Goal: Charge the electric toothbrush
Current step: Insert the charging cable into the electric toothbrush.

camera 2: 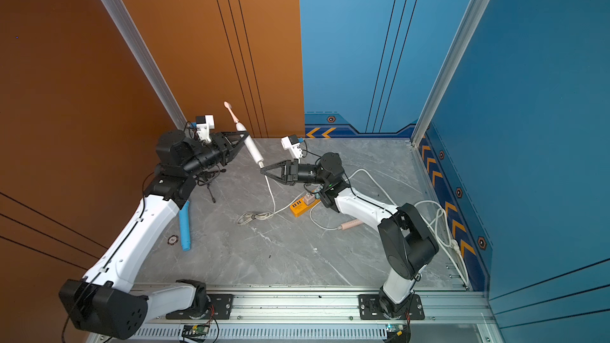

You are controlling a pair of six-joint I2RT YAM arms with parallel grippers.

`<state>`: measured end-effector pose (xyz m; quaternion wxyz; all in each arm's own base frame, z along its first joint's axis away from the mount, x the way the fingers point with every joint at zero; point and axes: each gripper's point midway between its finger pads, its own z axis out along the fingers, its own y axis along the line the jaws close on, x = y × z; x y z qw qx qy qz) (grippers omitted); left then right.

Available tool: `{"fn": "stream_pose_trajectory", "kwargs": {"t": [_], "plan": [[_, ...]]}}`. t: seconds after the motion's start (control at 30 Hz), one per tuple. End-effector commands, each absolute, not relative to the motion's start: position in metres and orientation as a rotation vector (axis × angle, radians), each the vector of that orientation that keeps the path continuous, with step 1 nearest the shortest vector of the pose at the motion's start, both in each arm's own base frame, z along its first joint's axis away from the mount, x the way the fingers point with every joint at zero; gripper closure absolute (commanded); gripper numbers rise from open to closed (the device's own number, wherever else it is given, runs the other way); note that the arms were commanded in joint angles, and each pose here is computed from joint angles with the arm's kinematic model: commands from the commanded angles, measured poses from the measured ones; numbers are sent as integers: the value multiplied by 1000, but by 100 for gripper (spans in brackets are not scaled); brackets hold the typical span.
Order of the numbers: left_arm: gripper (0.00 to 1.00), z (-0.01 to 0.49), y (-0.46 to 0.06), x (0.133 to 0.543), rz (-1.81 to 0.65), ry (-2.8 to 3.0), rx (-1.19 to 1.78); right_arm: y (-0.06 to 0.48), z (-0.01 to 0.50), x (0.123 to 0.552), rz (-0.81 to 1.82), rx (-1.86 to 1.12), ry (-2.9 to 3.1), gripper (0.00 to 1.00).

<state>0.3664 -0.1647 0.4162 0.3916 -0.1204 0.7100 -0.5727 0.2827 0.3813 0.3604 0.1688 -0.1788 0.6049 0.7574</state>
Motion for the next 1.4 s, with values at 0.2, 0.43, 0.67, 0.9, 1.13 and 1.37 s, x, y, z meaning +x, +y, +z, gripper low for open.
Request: {"fn": "stream_pose_trajectory", "kwargs": {"t": [0.2,0.43,0.67,0.9,1.13,1.37], "plan": [[100,443,-192,319,-1502,1855,-20,369,359,300,2112,-397,1690,100],[100,430,-218,311,-1560,1912,62,370,391,283,2132,-531,1555,100],[100,398,-247,291,-1555,2030,140,350,415,310,2000,-389,1468,100],[100,380,-244,281,-1533,2061,149,335,439,325,2073,-292,1326,100],[100,358,-251,275,-1506,2161,216,355,421,315,2011,-412,1453,100],[100,369,-216,313,-1358,2104,44,355,367,313,1847,-402,1702,85]]}}
